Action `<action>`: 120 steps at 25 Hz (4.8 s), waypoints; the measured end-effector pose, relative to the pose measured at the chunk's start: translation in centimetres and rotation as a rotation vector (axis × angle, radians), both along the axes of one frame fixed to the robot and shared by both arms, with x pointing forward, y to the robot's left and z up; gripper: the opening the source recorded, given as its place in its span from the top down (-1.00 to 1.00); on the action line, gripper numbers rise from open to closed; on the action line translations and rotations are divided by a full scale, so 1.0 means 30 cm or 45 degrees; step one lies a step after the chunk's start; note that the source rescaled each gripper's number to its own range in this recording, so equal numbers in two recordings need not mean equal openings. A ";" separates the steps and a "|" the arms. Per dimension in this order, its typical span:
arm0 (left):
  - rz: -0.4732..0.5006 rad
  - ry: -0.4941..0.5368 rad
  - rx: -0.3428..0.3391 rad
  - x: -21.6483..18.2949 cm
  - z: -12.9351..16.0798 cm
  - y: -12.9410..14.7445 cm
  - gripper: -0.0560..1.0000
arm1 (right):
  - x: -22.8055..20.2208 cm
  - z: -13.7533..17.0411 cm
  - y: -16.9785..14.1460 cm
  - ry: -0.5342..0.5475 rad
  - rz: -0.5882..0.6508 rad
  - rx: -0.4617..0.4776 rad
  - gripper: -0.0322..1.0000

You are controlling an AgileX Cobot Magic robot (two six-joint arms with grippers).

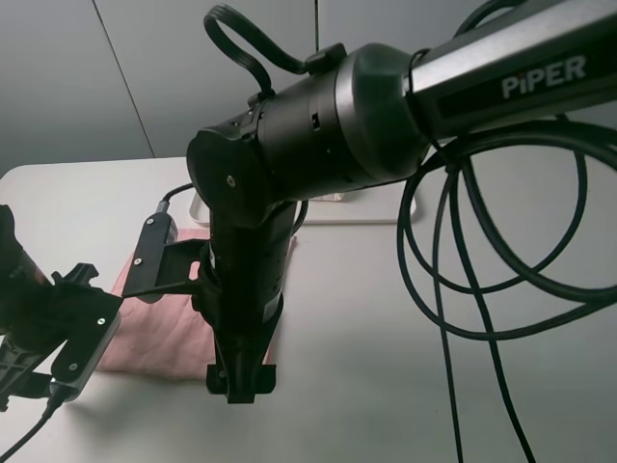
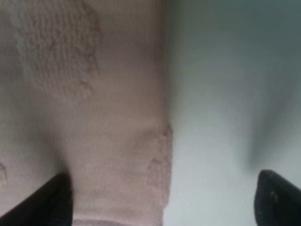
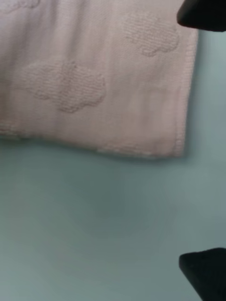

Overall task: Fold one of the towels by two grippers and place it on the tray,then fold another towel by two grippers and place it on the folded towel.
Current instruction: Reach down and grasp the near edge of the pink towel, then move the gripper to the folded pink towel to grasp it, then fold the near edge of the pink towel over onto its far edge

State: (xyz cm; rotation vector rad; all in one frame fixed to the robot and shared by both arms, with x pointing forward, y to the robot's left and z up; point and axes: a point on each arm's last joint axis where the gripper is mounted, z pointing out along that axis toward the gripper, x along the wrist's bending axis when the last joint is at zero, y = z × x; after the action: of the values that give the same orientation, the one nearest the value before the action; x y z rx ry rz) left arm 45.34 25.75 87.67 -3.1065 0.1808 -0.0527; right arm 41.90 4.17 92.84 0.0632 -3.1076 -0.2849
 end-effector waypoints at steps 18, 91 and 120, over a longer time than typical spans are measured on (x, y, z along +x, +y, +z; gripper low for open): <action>0.002 -0.018 0.062 0.005 0.000 0.014 -1.00 | -0.001 0.000 -0.001 0.003 -0.002 -0.004 -1.00; 0.050 -0.037 0.016 0.022 -0.044 0.000 -0.91 | 0.002 -0.238 0.033 -0.020 -0.069 -0.148 0.93; 0.592 -0.209 -0.173 0.093 0.082 -0.034 0.83 | 0.104 -0.031 -0.074 0.064 -0.382 -0.091 0.93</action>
State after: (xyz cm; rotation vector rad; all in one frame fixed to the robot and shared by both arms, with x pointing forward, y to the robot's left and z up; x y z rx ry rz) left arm 48.13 24.72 90.13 -3.1637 -0.5683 -0.3171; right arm 45.01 1.96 91.91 -0.4071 -3.0654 -0.1763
